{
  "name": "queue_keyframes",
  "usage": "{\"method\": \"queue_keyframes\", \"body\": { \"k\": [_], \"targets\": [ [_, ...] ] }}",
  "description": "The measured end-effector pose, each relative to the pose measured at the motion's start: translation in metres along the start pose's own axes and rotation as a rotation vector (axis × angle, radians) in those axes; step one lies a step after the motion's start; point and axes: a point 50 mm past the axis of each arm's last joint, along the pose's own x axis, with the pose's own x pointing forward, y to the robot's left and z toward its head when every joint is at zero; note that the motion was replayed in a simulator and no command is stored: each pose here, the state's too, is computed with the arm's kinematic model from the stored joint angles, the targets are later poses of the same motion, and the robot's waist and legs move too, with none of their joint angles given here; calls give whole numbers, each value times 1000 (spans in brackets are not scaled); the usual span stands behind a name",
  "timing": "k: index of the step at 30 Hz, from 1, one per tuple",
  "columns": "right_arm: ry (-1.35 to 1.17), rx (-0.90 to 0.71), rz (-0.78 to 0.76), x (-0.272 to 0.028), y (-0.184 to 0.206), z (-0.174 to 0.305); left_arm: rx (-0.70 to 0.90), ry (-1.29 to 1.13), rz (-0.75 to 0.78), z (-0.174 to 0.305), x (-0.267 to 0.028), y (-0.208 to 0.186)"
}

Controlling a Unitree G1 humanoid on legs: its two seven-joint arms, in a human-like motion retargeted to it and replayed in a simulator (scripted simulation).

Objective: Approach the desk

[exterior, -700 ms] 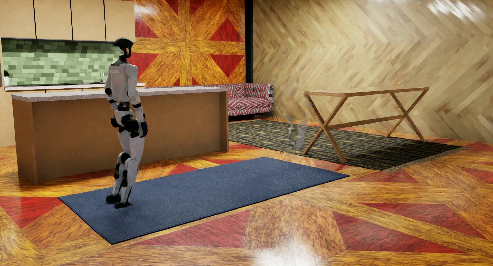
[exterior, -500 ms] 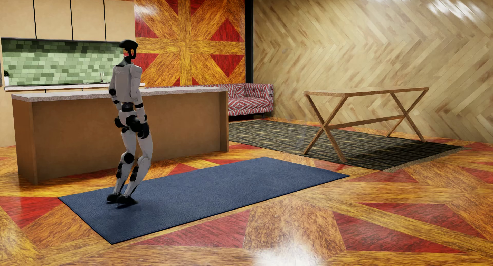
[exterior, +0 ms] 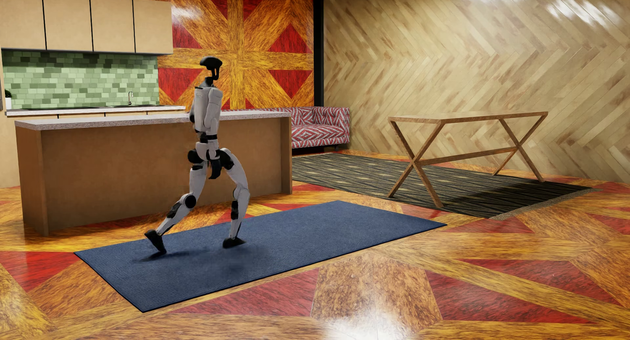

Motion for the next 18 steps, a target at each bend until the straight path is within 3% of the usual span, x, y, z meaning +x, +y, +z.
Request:
{"method": "queue_keyframes", "body": {
  "k": [3, 6, 11, 14, 18],
  "targets": [
    [-105, 19, -25, 3, -9, 32, 48, 74, -64, -25, -8, -18],
    [-254, 37, -67, 0, -24, 72, -36, 142, -47, -49, -19, -24],
    [-434, 12, -161, -13, -62, 122, -6, 237, -112, -79, -34, -44],
    [-394, 73, -170, -8, -63, 114, 15, 263, -148, -86, -38, -54],
    [-219, 68, -52, 2, -16, 62, 15, 249, -129, -81, -34, -47]
  ]
}}
